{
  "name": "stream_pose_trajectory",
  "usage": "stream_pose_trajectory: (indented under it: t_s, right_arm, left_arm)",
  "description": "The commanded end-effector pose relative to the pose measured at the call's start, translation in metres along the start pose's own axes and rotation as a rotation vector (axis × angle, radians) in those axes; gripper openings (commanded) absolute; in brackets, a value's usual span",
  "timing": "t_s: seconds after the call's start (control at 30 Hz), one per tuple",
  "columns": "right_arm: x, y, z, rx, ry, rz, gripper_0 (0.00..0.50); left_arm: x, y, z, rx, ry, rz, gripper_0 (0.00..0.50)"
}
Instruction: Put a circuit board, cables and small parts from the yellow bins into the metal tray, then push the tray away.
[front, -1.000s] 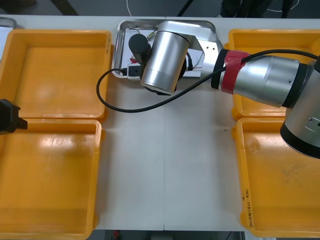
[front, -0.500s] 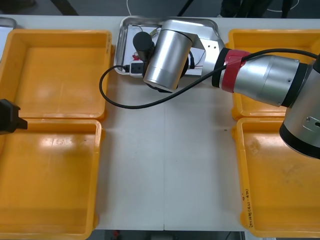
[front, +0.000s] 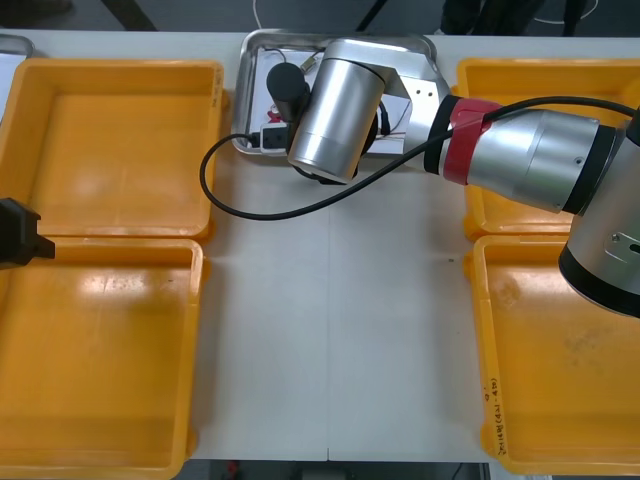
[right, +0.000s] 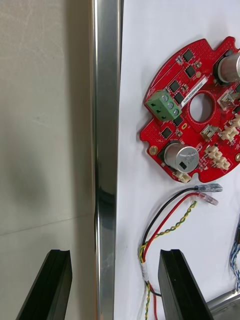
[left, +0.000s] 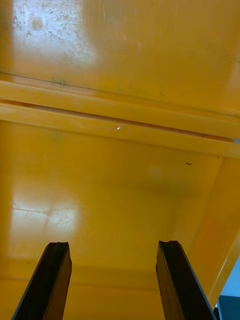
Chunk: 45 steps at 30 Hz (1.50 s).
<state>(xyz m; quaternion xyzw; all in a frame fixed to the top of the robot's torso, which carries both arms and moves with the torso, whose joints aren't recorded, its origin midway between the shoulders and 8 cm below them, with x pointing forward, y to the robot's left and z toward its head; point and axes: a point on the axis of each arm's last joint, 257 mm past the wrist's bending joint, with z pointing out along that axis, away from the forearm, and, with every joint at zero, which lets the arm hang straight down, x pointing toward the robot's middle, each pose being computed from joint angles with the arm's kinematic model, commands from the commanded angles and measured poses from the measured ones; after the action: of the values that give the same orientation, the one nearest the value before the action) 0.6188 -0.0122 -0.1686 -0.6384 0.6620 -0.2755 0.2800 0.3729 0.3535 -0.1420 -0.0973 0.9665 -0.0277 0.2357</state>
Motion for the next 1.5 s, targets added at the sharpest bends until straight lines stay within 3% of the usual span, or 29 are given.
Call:
stream_pose_trajectory:
  t_s: [0.03,0.17,0.37,0.53,0.8,1.03,1.17,1.37,1.5]
  right_arm:
    - [-0.027,-0.014,-0.033,0.014,-0.01,-0.031,0.5]
    - [-0.026,-0.01,-0.046,-0.013,0.01,-0.005,0.5]
    - [-0.015,0.001,-0.066,-0.1,0.037,0.1,0.5]
    - [0.007,0.018,-0.09,-0.188,0.083,0.198,0.5]
    - [0.041,0.032,-0.125,-0.255,0.122,0.311,0.5]
    - [0.046,0.028,-0.149,-0.223,0.0,0.484,0.5]
    - [0.058,0.029,-0.159,-0.195,-0.04,0.565,0.5]
    - [0.079,0.024,-0.17,-0.192,-0.098,0.76,0.5]
    - [0.103,0.022,-0.171,-0.193,-0.105,0.836,0.5]
  left_arm:
    - [-0.004,0.013,-0.013,-0.042,-0.026,0.091,0.5]
    - [-0.004,0.013,-0.013,-0.042,-0.026,0.091,0.5]
    - [-0.004,0.013,-0.013,-0.042,-0.026,0.091,0.5]
    - [-0.004,0.013,-0.013,-0.042,-0.026,0.091,0.5]
    - [-0.004,0.013,-0.013,-0.042,-0.026,0.091,0.5]
    - [-0.004,0.013,-0.013,-0.042,-0.026,0.091,0.5]
    - [-0.004,0.013,-0.013,-0.042,-0.026,0.091,0.5]
    - [-0.004,0.013,-0.013,-0.042,-0.026,0.091,0.5]
    - [-0.004,0.013,-0.013,-0.042,-0.026,0.091,0.5]
